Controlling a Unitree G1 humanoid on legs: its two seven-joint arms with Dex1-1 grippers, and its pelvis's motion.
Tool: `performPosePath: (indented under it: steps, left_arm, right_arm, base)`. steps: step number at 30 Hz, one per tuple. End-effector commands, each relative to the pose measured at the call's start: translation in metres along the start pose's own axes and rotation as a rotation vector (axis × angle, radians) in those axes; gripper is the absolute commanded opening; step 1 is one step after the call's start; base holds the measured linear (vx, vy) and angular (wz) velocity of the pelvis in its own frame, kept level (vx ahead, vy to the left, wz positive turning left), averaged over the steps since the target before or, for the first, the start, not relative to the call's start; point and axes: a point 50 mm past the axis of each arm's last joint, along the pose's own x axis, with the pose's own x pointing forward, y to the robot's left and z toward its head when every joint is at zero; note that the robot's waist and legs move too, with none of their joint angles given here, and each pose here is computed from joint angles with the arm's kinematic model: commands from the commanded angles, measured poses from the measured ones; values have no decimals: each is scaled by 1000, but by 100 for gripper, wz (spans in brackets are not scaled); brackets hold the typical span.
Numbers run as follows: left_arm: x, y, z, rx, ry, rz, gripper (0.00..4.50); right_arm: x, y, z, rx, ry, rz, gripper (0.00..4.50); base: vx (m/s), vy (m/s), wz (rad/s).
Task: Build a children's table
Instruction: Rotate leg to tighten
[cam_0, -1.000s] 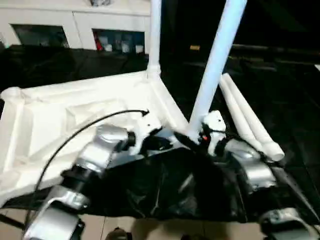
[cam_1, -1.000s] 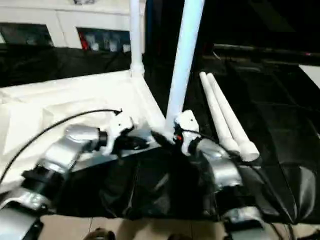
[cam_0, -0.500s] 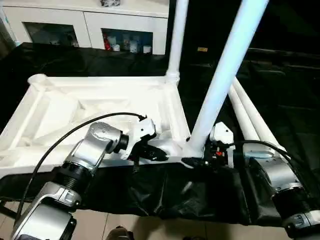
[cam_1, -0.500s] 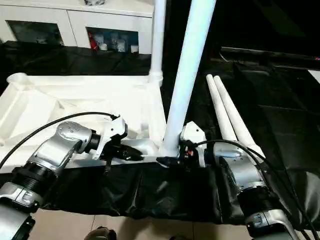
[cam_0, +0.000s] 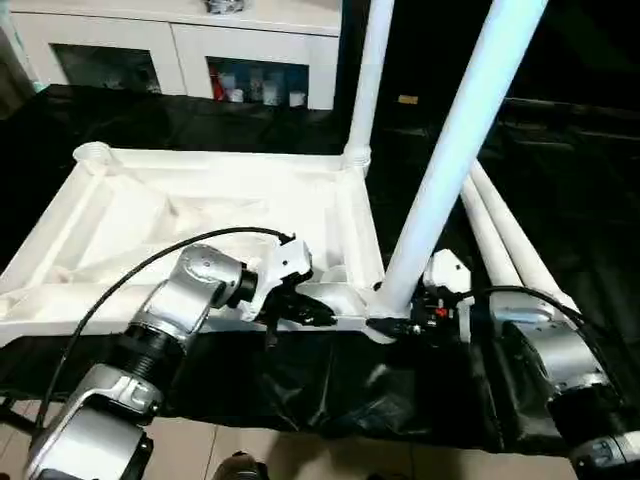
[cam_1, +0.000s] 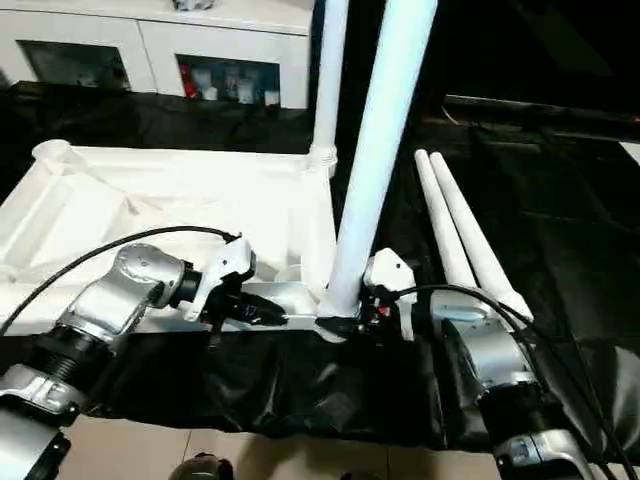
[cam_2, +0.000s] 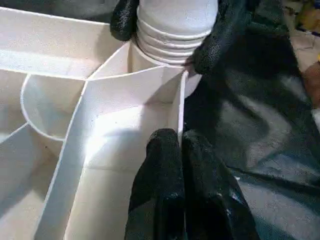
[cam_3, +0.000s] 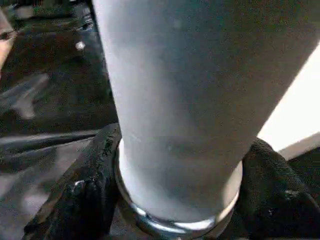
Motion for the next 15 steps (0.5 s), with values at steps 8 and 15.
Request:
performPosePath:
  steps: [8,15]
  left_arm:
    - [37,15,40,-63,-137,378,0]
    - [49,7,46,-21,-152,340,0]
  right_arm:
    - [75,0,3,131,-26,-454,274]
    - [84,-1,16,178,-131,-498,344]
  base:
    - [0,0,0]
    - [0,0,0]
